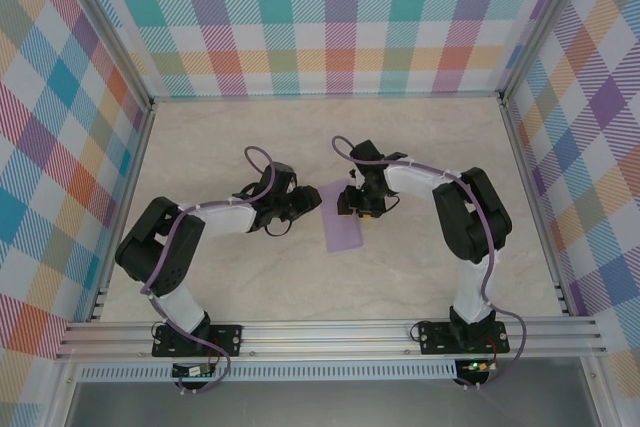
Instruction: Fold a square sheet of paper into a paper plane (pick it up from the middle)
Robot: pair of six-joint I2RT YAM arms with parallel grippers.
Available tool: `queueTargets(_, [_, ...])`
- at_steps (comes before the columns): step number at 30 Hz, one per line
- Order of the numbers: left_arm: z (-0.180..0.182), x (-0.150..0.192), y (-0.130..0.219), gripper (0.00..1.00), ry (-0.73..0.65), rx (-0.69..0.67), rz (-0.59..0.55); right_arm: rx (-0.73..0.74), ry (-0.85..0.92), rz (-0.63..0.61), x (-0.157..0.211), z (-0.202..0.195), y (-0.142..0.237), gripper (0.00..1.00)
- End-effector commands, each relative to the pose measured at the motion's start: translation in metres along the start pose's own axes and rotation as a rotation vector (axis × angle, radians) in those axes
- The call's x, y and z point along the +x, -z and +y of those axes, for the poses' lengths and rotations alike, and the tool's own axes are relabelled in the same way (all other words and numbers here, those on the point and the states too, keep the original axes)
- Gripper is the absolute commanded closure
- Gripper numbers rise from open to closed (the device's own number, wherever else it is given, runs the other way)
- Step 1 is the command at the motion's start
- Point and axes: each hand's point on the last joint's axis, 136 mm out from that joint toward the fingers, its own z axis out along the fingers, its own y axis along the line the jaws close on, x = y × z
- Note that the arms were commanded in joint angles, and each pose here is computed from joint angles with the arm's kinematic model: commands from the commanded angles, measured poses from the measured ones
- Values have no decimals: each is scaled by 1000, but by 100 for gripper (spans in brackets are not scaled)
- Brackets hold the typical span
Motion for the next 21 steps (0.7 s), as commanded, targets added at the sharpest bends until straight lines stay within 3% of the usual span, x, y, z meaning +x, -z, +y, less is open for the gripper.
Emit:
queueTargets(1, [-13,-3,-5,57,-46,28,-12,164,-15,128,33,-52,-37,43])
queueTargets(21, [-7,-4,-12,59,-43,12,-19,207,12,129,28,-60,-45,45])
